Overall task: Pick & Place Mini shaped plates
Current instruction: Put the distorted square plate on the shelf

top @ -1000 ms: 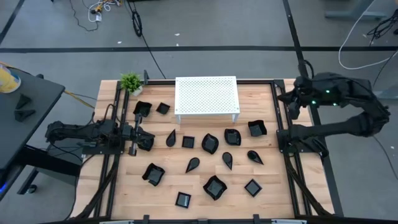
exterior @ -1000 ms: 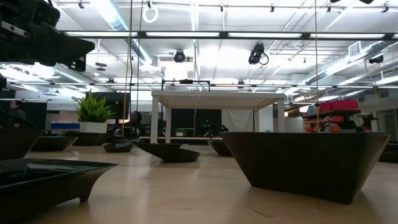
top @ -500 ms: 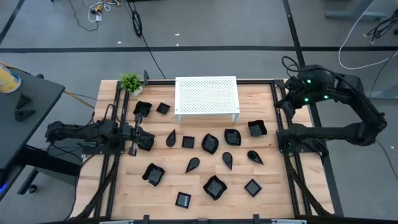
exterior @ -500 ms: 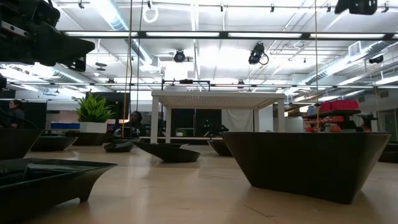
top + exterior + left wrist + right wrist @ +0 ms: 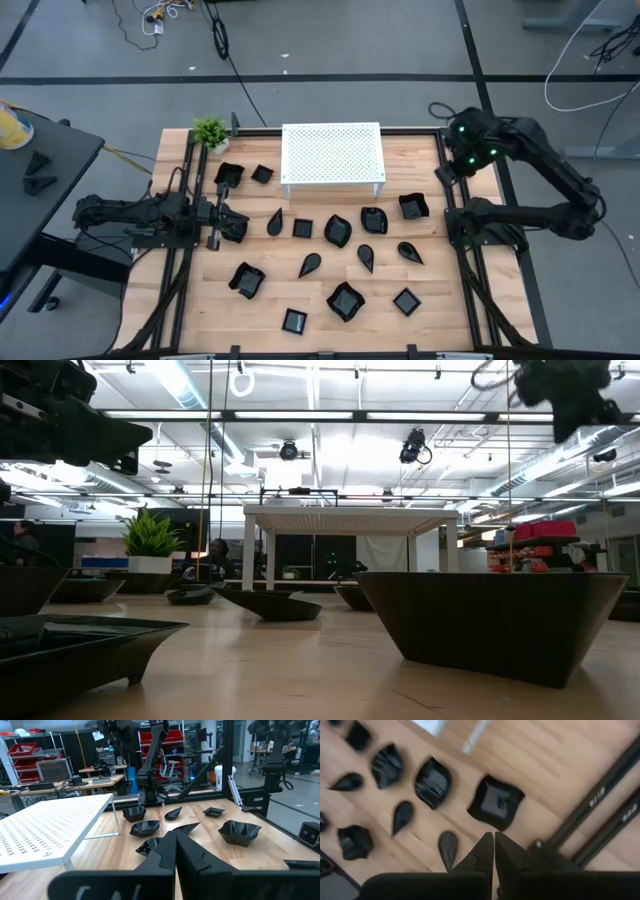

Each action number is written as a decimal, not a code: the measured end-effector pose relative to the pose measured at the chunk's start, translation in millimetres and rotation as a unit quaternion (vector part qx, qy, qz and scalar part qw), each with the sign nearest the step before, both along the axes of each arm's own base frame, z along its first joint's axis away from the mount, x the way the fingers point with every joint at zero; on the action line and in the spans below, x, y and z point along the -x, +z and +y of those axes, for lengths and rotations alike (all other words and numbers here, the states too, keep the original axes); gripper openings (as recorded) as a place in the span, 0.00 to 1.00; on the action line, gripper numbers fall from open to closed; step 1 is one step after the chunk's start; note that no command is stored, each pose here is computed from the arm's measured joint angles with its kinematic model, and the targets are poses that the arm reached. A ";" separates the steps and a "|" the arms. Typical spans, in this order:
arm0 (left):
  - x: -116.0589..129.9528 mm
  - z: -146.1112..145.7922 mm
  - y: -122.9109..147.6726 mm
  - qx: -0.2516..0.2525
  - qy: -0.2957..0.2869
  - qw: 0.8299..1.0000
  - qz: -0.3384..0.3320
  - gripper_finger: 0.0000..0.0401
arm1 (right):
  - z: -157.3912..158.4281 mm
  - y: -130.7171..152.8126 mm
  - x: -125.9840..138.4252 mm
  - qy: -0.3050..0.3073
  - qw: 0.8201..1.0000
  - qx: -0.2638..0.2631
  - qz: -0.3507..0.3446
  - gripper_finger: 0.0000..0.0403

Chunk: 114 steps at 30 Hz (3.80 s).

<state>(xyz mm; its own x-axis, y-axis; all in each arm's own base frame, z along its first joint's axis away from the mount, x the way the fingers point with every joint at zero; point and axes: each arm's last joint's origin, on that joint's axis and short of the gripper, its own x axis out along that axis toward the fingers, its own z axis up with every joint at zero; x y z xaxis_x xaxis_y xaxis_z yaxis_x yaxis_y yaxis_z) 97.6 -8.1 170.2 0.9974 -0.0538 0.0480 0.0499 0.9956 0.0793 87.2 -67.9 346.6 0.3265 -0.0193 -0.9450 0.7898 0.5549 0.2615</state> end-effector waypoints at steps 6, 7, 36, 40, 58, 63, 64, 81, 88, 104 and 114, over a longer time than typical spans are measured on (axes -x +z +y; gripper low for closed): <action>0.0 0.0 0.1 0.000 0.000 1.000 0.000 0.01 | -0.8 -32.2 -1.0 -0.003 0.999 -0.033 0.037 0.05; 0.0 0.0 0.0 0.000 0.000 1.000 0.000 0.01 | -1.7 -36.4 -2.0 -0.003 0.999 -0.034 0.038 0.05; 0.0 0.0 -0.1 0.000 0.000 1.000 0.000 0.01 | 3.8 -97.6 -3.0 0.029 0.999 -0.012 0.009 0.05; 0.0 0.0 0.1 0.000 0.000 1.000 0.000 0.01 | 3.7 -98.9 -3.1 0.001 1.000 -0.022 0.010 0.05; 0.0 0.0 0.0 0.000 0.000 1.000 0.000 0.01 | -4.3 -102.4 -13.0 -0.016 1.000 -0.022 0.008 0.25; 0.0 0.0 -0.1 0.000 0.000 1.000 0.000 0.01 | -8.3 -104.1 -16.3 -0.048 0.999 -0.014 0.017 0.37; 0.0 0.0 0.1 0.000 0.000 1.000 0.000 0.01 | -8.7 -104.2 -16.8 -0.047 0.999 -0.013 0.016 0.39; 0.0 0.0 0.0 0.000 0.000 1.000 0.000 0.01 | -5.3 -135.1 -13.0 -0.038 0.998 -0.037 0.044 0.50; 0.0 0.0 0.0 0.000 0.000 1.000 0.000 0.01 | -6.5 -147.7 -13.8 -0.072 0.996 -0.035 0.039 0.50; 0.0 0.0 -0.1 0.000 0.000 1.000 0.000 0.01 | -10.2 -162.9 -15.0 -0.120 0.992 -0.002 0.037 0.50; 0.0 0.0 0.0 0.000 0.000 1.000 0.000 0.01 | -15.1 -168.9 -18.7 -0.141 0.988 0.004 0.066 0.50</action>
